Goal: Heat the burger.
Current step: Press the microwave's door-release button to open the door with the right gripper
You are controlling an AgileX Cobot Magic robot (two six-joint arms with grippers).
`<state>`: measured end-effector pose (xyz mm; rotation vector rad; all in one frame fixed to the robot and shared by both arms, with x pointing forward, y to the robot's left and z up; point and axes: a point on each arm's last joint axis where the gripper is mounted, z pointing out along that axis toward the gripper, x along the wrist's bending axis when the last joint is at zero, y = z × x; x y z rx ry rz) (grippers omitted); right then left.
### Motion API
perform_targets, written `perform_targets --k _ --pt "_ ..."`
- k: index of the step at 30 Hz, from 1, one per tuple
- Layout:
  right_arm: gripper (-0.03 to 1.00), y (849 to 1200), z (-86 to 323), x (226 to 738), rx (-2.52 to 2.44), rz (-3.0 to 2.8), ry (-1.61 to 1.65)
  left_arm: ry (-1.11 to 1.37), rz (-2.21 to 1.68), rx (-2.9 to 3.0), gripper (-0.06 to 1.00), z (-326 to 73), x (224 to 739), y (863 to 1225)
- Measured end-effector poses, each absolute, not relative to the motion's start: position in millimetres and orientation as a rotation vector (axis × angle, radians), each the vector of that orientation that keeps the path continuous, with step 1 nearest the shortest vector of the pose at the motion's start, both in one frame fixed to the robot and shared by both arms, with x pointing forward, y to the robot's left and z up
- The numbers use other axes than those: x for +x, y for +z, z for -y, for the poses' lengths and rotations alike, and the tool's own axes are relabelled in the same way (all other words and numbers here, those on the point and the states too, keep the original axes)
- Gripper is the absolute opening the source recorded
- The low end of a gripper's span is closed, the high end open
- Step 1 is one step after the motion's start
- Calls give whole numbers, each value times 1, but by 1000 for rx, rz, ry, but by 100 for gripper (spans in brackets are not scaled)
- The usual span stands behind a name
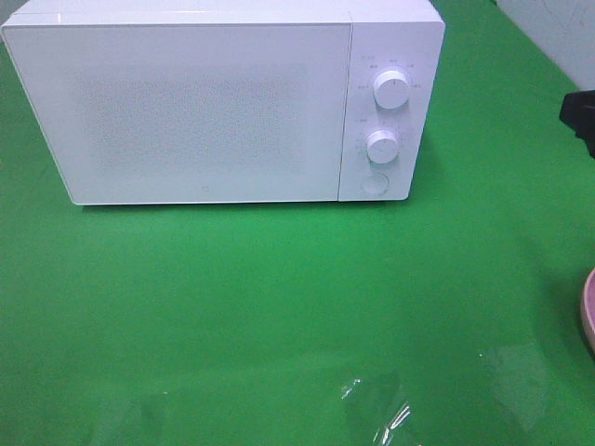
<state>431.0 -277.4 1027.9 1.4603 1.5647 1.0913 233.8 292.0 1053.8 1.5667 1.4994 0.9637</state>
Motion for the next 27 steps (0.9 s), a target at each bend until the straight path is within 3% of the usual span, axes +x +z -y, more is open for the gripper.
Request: perform_targets --k 15,27 --pt "73 989 282 441 1401 -1415 1121 964 -1499 1567 99 -292 234 1054" --pt "73 976 247 439 1325 -1427 1122 964 -1499 1567 99 -292 234 1054"
